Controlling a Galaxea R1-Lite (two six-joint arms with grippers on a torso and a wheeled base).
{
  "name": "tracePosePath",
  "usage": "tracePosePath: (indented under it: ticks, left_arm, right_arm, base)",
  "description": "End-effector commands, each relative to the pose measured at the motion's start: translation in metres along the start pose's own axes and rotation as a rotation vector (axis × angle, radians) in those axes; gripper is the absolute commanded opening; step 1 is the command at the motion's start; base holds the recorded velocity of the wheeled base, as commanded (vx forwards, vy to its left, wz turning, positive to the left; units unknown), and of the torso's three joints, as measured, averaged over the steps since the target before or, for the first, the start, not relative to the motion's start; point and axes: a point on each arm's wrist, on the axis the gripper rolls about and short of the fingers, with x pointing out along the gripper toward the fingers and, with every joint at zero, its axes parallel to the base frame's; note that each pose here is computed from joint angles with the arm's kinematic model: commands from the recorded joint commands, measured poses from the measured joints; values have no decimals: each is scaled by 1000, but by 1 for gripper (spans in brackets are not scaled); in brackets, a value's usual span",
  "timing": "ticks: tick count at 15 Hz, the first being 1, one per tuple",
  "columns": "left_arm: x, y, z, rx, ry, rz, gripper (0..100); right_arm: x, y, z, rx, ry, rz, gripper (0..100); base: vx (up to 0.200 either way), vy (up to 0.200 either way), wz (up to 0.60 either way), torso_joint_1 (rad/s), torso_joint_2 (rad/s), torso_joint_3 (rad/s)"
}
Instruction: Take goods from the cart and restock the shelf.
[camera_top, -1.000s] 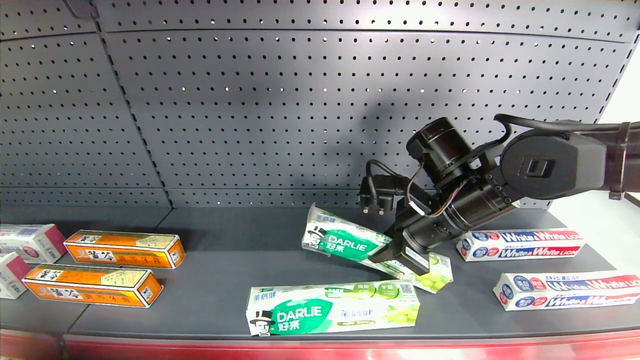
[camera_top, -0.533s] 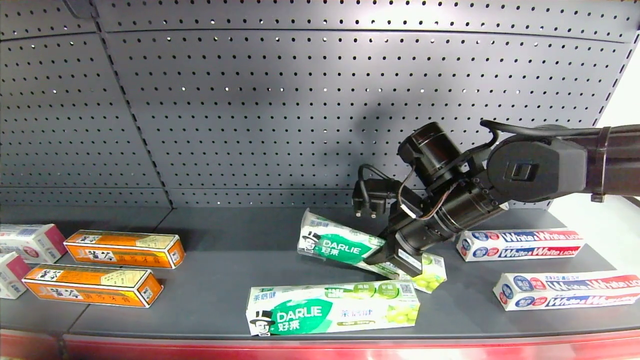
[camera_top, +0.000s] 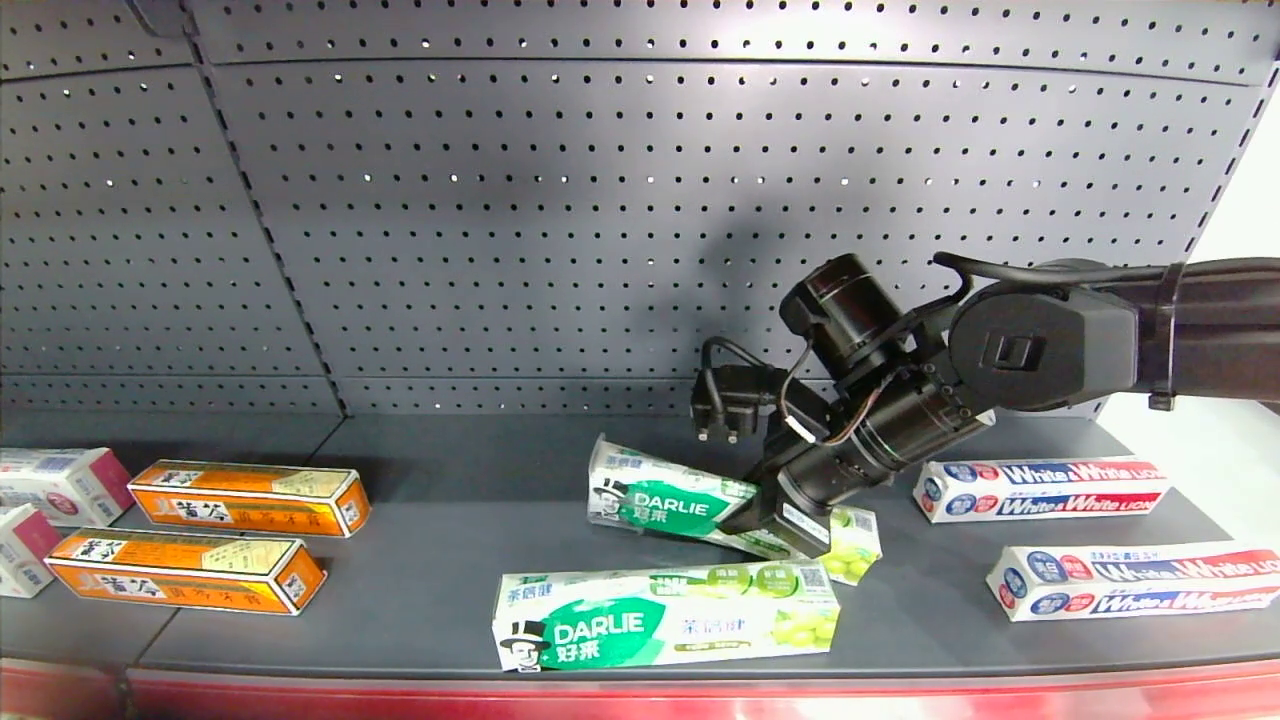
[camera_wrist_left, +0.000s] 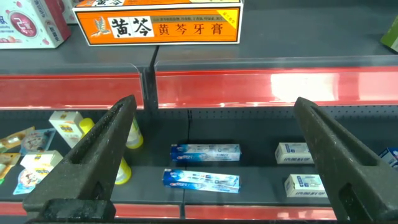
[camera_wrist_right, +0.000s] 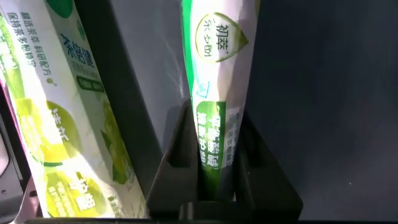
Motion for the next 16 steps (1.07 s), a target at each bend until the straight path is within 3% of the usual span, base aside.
tracePosePath:
  ticks: [1, 9, 10, 16]
  left_arm:
    - [0, 0, 0, 0, 2, 0, 100]
    - [0, 0, 0, 0, 0, -1, 100]
    - [0, 0, 0, 0, 2, -1, 100]
    - [0, 0, 0, 0, 0, 0, 100]
  right_arm:
    - [1, 0, 0, 0, 1, 2, 0]
    - [6, -1, -1, 1, 7, 5, 0]
    - [6, -1, -1, 1, 7, 5, 100]
    - [3, -2, -1, 2, 11, -14, 100]
  base:
    - [0, 0, 0, 0, 0, 0]
    - [0, 0, 0, 0, 0, 0]
    - [0, 0, 0, 0, 0, 0]
    - [0, 0, 0, 0, 0, 0]
